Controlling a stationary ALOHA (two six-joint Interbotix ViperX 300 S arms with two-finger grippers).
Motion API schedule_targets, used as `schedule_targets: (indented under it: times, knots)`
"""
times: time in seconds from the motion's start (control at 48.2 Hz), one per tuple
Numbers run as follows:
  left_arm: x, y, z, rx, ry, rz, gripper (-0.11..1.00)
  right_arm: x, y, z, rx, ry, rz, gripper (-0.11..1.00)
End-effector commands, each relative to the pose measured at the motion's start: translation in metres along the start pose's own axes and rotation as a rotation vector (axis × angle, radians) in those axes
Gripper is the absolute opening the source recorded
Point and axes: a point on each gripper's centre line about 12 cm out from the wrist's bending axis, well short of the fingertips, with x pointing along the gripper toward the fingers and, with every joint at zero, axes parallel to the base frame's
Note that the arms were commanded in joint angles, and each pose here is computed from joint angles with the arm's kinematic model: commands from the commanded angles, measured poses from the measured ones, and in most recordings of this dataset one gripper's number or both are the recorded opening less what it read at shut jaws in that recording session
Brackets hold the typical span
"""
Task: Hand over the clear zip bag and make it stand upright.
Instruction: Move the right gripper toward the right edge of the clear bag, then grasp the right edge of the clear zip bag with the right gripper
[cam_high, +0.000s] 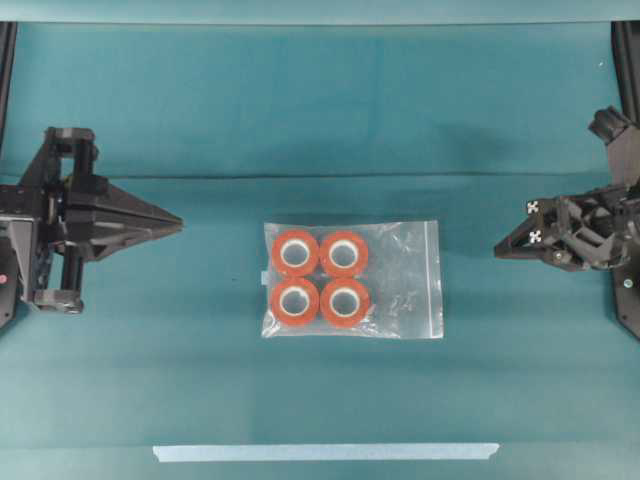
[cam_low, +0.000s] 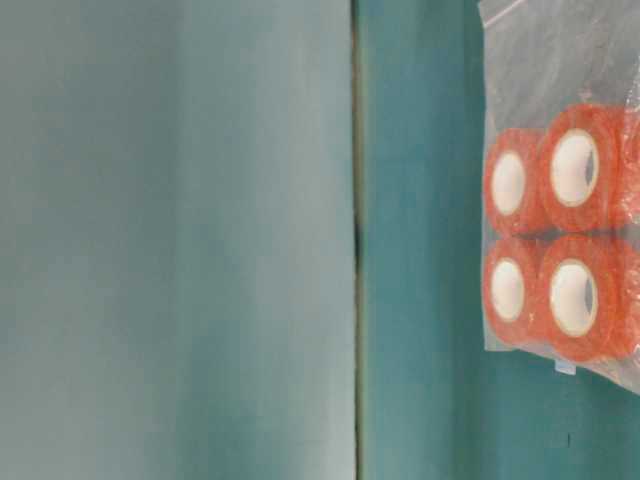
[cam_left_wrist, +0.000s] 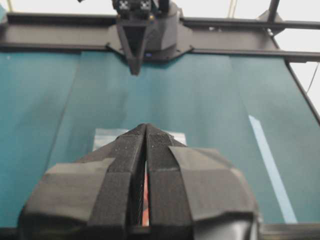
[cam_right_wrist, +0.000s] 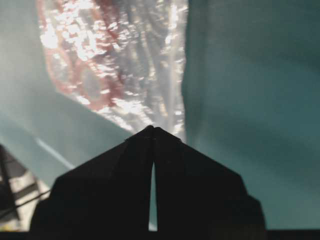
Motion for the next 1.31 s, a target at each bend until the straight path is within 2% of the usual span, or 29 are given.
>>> schedule_targets:
  times: [0.0, 0.124, 0.373, 0.56, 0.664, 0.871, 0.954, 1.079, 1.286]
  knots:
    - [0.003, 0.000, 0.009, 0.000, -0.011, 0.000, -0.01, 0.005, -0.004, -0.001, -0.006, 0.001, -0.019, 0.00]
    - [0.004, 0.000, 0.006, 0.000, 0.011, -0.002, -0.01, 0.011, -0.011, -0.003, -0.009, 0.006, -0.053, 0.00]
    - [0.003, 0.000, 0.006, 0.000, 0.014, 0.000, -0.01, 0.027, -0.004, -0.004, -0.043, -0.024, -0.036, 0.00]
    - [0.003, 0.000, 0.006, -0.002, 0.012, 0.000, -0.01, 0.043, -0.002, -0.008, -0.052, -0.027, -0.060, 0.02]
    - [0.002, 0.000, 0.006, -0.003, 0.012, 0.000, -0.01, 0.052, 0.001, -0.012, -0.069, -0.028, -0.062, 0.18]
    - [0.002, 0.000, 0.006, -0.005, 0.011, 0.001, -0.01, 0.061, 0.009, -0.013, -0.059, -0.034, -0.058, 0.77]
    - [0.001, 0.000, 0.007, -0.005, 0.008, 0.001, -0.01, 0.062, 0.011, -0.011, -0.053, -0.046, -0.045, 0.91]
    - [0.001, 0.001, 0.006, -0.006, 0.012, 0.003, -0.01, 0.062, 0.014, -0.008, -0.018, -0.076, -0.013, 0.92]
    - [0.001, 0.001, 0.004, -0.017, 0.029, 0.004, -0.01, 0.068, 0.013, -0.013, -0.039, -0.101, 0.020, 0.92]
